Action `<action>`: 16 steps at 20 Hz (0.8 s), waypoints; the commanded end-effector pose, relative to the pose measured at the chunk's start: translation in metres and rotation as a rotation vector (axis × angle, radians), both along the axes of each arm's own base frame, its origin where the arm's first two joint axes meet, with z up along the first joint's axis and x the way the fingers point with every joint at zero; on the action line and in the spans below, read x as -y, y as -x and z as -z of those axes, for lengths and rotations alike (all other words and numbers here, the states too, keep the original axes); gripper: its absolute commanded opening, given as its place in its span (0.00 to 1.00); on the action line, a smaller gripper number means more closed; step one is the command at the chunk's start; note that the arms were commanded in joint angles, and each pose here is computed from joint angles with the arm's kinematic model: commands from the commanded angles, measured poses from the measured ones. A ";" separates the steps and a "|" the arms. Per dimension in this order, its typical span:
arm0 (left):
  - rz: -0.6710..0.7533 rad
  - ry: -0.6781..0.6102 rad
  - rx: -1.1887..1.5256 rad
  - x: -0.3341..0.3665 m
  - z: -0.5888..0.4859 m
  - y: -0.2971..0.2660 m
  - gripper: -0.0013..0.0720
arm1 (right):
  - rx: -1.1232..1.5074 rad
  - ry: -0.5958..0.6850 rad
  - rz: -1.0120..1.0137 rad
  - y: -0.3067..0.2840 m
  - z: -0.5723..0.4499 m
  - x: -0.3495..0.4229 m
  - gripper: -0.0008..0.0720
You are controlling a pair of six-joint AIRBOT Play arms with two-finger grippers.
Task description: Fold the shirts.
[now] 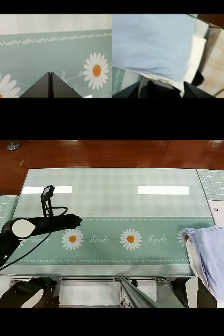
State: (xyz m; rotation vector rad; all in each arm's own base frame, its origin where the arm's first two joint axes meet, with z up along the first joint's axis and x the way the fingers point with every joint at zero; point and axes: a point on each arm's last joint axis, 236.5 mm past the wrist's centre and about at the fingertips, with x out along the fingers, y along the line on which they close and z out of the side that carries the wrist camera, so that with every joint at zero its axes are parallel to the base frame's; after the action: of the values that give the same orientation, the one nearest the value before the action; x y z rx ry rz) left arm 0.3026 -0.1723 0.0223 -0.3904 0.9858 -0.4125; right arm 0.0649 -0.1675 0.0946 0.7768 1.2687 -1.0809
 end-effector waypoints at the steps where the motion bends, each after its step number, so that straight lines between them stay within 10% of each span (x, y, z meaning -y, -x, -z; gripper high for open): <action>1: 0.026 -0.046 0.036 -0.013 -0.020 -0.012 0.05 | 0.426 -0.003 -0.125 -0.115 -0.043 0.020 0.65; 2: 0.028 -0.050 0.062 -0.017 -0.035 -0.020 0.05 | 0.643 -0.015 -0.236 -0.169 -0.078 0.014 0.24; 3: 0.015 -0.045 0.125 -0.021 -0.061 -0.034 0.05 | 0.831 -0.025 -0.366 -0.216 -0.116 -0.001 0.04; 6: 0.008 -0.020 0.336 -0.018 -0.163 -0.075 0.05 | 1.053 -0.114 -0.705 -0.312 -0.168 -0.085 0.04; 10: 0.070 -0.055 0.395 0.001 -0.193 -0.090 0.05 | 0.631 -0.149 -1.228 -0.337 -0.051 -0.226 0.04; 16: 0.006 -0.250 0.021 -0.050 -0.050 -0.092 0.05 | 0.134 -0.044 -1.168 -0.325 0.094 -0.235 0.04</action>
State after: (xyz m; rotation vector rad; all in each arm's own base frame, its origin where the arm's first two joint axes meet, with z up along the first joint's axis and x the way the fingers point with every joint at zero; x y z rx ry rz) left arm 0.3937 -0.1461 0.1147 -0.1824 0.8826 -0.3746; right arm 0.3967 0.0716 0.0513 0.1622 1.2085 0.1017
